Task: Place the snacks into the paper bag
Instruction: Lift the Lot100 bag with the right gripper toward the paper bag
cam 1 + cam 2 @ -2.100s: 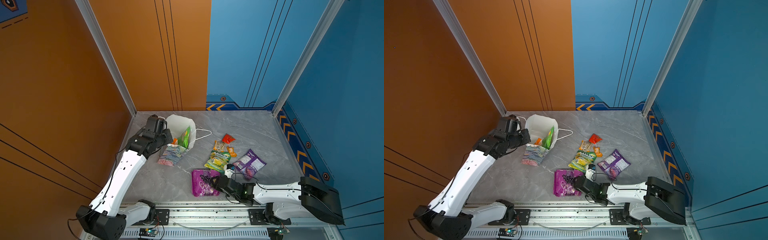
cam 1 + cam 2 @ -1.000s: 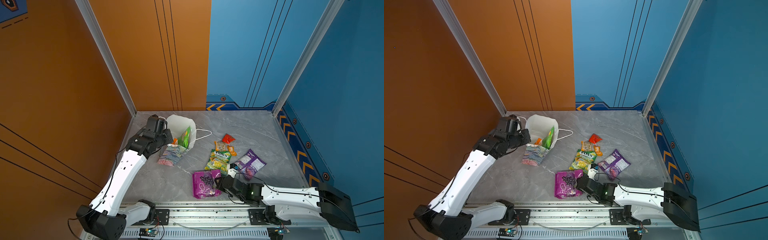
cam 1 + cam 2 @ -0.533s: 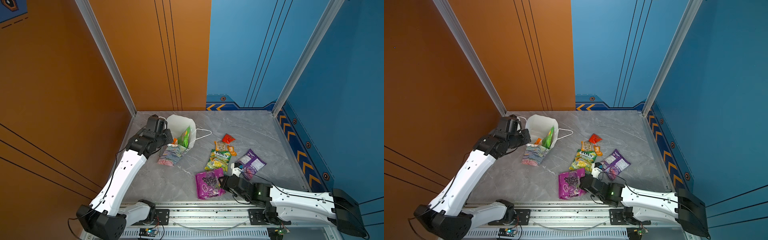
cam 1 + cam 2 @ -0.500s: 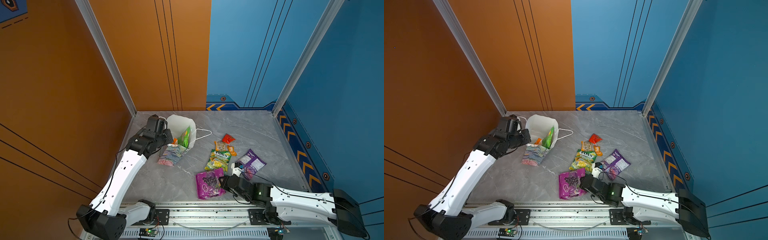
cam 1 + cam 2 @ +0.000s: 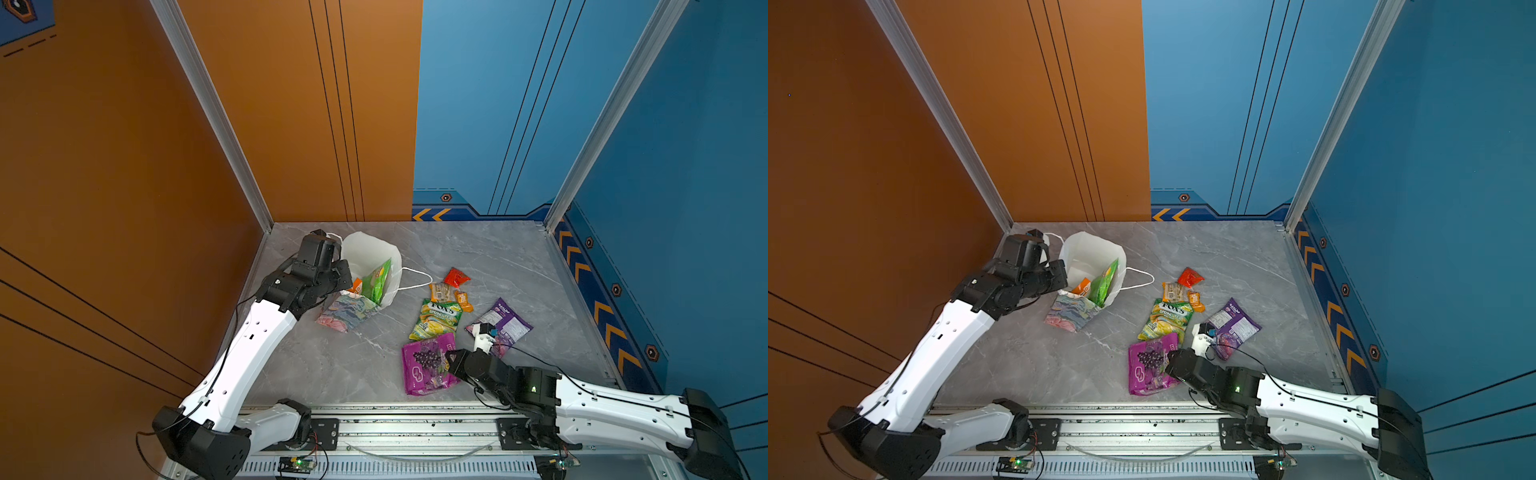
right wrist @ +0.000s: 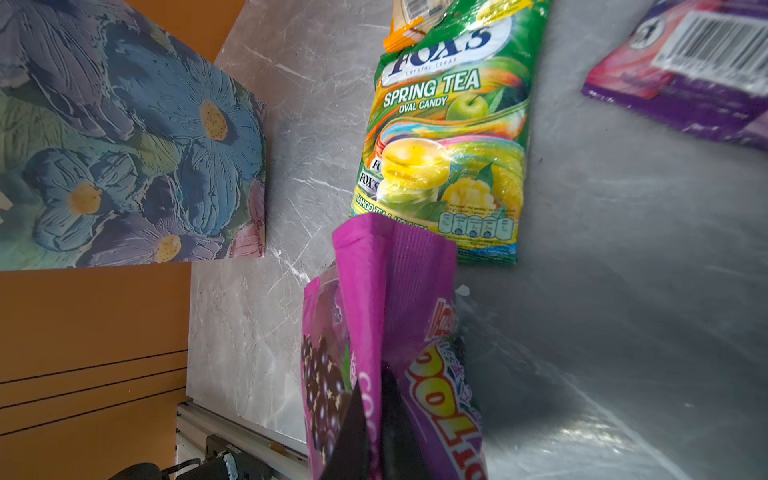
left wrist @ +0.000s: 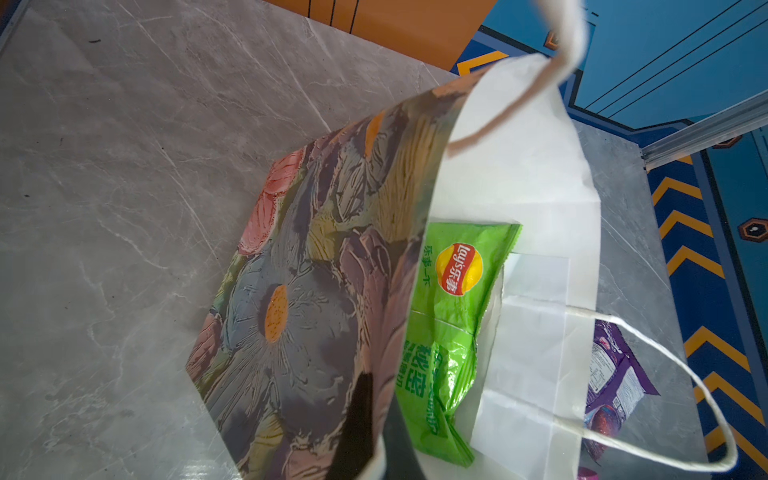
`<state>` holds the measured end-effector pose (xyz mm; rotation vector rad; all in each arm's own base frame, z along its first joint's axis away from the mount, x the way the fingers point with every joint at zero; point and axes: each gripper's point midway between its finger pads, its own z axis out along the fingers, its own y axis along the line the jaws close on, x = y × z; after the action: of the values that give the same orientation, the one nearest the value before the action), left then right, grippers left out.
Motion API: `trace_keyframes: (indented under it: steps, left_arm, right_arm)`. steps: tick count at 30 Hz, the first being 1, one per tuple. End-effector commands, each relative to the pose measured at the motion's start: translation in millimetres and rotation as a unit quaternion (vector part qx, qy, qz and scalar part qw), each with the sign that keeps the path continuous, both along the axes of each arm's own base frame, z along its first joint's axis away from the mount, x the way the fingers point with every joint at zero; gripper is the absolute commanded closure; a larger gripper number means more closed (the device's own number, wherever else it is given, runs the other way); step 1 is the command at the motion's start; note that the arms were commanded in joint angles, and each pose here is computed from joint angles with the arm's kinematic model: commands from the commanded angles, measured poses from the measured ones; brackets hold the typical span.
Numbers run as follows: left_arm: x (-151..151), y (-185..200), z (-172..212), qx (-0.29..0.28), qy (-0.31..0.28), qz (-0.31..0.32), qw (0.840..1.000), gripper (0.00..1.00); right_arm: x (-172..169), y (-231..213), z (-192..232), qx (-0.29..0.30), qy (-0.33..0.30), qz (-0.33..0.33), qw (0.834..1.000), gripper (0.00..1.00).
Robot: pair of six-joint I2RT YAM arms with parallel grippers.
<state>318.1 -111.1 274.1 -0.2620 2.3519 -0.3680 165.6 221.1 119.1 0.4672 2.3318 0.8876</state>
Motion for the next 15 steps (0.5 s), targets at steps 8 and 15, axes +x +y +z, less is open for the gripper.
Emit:
trace_keyframes:
  steps: [8, 15]
  left_arm:
    - [2, -19, 19, -0.03, -0.029, -0.032, 0.999, 1.0]
    - [4, -39, 26, -0.063, -0.011, -0.046, 0.997, 1.0]
  right_arm:
    - [20, -17, 61, 0.027, -0.062, -0.046, 0.997, 0.96]
    - [30, -33, 96, 0.029, -0.089, -0.063, 0.994, 0.98]
